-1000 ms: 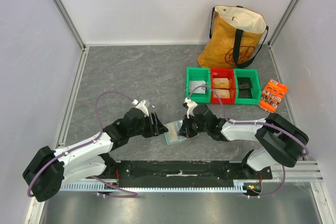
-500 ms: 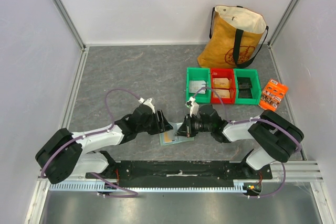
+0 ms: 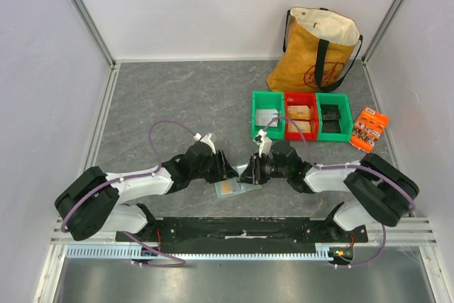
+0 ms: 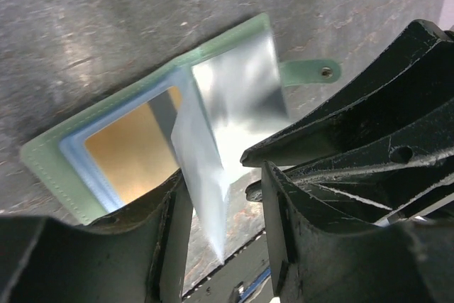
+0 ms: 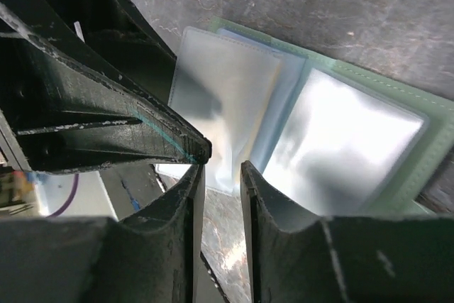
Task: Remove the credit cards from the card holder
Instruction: Remove the credit card from the card holder.
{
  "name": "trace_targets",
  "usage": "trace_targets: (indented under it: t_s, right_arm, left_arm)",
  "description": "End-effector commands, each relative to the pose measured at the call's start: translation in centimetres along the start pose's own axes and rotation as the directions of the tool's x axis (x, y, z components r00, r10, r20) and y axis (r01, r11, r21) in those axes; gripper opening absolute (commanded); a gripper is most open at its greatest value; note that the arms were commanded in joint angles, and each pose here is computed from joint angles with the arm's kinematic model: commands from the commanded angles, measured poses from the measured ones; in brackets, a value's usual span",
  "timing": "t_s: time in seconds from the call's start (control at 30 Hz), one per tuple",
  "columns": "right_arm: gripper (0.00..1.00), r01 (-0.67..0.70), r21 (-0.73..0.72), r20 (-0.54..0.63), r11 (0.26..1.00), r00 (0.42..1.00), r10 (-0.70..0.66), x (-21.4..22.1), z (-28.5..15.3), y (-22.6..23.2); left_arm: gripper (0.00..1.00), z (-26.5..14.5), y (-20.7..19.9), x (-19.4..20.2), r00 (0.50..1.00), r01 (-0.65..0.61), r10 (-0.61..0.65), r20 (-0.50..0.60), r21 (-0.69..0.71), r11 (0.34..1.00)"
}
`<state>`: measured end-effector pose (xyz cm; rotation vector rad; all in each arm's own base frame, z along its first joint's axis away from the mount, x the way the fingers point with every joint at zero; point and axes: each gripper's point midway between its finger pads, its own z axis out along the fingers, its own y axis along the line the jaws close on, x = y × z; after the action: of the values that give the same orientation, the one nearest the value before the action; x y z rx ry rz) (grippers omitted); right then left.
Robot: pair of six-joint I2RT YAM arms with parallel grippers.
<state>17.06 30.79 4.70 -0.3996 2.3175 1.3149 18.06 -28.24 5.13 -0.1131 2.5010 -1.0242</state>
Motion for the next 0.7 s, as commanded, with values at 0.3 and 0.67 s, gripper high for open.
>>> trace_targets:
  t_s: [0.3, 0.67]
  right_arm:
    - [0.43, 0.12, 0.38, 0.259, 0.917, 0.938, -0.23, -6.5, -7.9, -1.5]
    - [0.43, 0.114, 0.387, 0.396, 0.915, 0.876, -0.277, -8.0, -11.7, 0.0]
  left_arm:
    - [0.47, 1.9, -7.3, -0.6, 0.999, -0.034, 0.038, -0.024, 0.157, 0.987]
    - [0.44, 7.0, -5.3, 3.2, 0.986, -0.002, 0.017, -0.165, 0.094, 0.996]
